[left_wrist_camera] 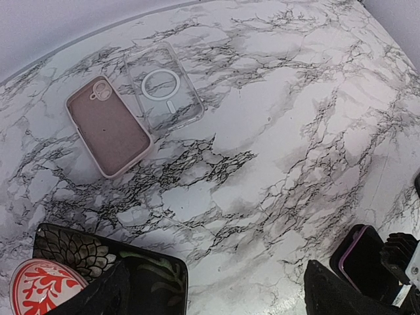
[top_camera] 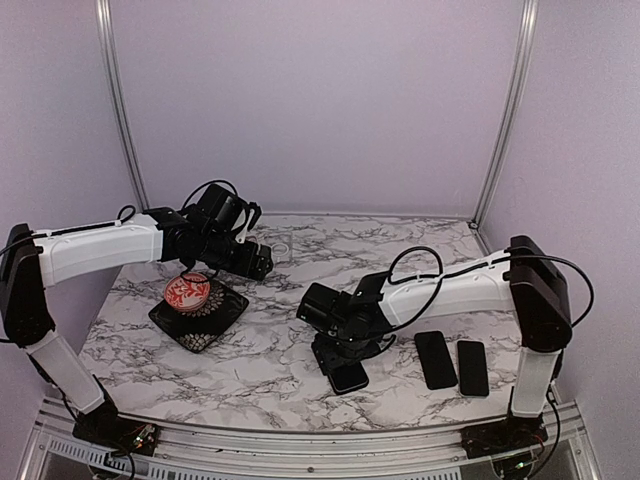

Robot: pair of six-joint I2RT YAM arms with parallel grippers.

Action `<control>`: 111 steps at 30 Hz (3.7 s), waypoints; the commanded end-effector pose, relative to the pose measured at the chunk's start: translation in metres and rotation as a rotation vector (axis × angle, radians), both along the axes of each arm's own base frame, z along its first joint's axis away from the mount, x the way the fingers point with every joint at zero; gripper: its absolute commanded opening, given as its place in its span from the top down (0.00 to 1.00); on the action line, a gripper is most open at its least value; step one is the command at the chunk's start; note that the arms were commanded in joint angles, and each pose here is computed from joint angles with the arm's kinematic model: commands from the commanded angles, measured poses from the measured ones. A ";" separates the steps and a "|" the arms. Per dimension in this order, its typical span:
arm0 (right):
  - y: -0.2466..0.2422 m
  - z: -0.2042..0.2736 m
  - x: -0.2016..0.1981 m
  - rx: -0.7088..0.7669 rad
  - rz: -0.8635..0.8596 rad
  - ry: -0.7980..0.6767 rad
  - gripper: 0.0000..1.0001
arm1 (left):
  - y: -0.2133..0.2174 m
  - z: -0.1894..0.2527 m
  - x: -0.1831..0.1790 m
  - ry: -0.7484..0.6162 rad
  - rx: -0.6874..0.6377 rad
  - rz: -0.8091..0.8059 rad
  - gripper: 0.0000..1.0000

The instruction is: Put the phone into the phone case

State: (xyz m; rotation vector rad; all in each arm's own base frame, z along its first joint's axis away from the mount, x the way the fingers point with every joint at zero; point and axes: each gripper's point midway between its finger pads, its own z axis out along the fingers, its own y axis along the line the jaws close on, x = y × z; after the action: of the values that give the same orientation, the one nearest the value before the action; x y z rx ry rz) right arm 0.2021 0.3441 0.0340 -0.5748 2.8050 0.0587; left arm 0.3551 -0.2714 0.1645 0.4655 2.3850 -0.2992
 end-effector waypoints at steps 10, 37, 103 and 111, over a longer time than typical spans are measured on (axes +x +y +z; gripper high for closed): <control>-0.012 0.006 -0.015 -0.048 0.046 0.126 0.01 | 0.003 -0.009 0.000 0.011 0.032 0.000 0.07; 0.005 0.003 -0.005 0.039 0.104 0.044 0.61 | -0.005 -0.023 -0.004 0.065 0.010 -0.017 0.07; 0.000 0.227 -0.055 0.762 0.874 -0.668 0.01 | -0.125 0.133 -0.188 -0.295 -0.401 -0.992 1.00; 0.022 0.228 -0.061 0.775 1.028 -0.695 0.09 | -0.116 0.175 -0.217 -0.362 -0.475 -1.065 1.00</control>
State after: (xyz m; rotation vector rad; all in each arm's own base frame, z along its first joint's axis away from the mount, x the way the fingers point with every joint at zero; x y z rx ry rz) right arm 0.1488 0.3502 0.2460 -1.2816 1.5589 0.8390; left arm 0.1488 -0.3898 0.3153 1.3434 1.5504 -1.0793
